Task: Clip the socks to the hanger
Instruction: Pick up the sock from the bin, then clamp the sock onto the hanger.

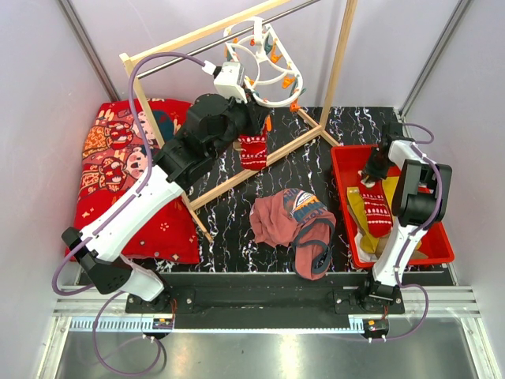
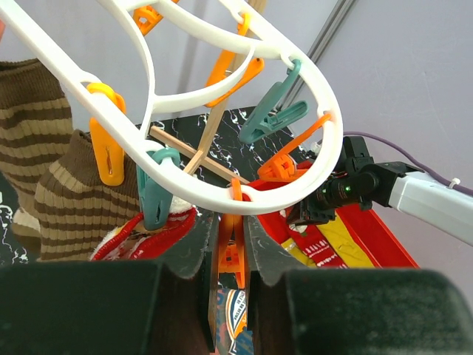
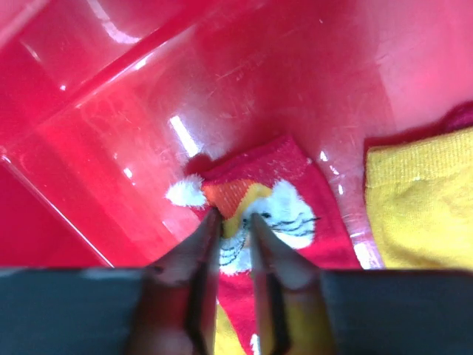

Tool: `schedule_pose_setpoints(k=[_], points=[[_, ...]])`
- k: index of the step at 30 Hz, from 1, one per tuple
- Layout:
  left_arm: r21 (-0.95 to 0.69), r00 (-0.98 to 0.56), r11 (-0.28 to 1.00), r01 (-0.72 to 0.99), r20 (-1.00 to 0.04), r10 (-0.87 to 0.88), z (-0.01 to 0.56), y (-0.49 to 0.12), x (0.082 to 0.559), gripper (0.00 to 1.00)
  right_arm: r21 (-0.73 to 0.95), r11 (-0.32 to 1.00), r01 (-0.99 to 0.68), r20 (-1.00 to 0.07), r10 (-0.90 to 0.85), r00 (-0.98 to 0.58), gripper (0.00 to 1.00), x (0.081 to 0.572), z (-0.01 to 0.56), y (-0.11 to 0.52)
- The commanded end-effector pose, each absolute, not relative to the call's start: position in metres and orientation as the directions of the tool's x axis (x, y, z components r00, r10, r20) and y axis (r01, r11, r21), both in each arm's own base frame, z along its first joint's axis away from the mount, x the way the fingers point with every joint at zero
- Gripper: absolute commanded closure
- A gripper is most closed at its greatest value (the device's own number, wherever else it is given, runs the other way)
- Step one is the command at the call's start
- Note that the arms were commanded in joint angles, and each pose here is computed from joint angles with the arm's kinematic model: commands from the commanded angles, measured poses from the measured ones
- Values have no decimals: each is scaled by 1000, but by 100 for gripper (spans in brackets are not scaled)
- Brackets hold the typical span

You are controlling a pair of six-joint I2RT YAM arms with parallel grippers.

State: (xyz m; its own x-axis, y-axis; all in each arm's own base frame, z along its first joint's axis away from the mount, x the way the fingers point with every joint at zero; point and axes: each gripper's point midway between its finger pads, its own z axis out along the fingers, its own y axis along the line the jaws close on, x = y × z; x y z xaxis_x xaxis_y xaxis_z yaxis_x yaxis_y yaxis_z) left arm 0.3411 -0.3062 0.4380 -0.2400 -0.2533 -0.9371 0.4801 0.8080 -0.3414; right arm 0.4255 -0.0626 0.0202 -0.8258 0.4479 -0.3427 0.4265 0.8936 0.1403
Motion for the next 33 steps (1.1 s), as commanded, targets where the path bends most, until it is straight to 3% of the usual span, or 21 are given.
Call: schedule_pose_setpoints(k=[1, 3, 11, 16, 25, 33], points=[[-346, -169, 793, 501, -938, -303, 468, -297, 335, 90, 133, 899, 417, -294, 438, -849, 81, 414, 3, -58], [-347, -168, 793, 501, -938, -304, 469, -297, 335, 90, 158, 900, 407, -341, 436, -833, 87, 419, 25, -56], [-351, -170, 789, 503, -936, -308, 470, -298, 335, 89, 270, 897, 349, -534, 442, -721, 94, 430, 126, -45], [-355, -168, 785, 507, -934, -314, 472, -298, 333, 89, 369, 897, 243, -590, 428, -685, 98, 429, 168, -21], [-362, -163, 781, 509, -931, -326, 477, -297, 333, 89, 392, 895, -210, -812, 230, -536, 97, 410, 284, 72], [-368, -165, 775, 514, -929, -332, 477, -299, 333, 89, 351, 699, -623, -927, 166, -336, 96, 348, 357, 179]])
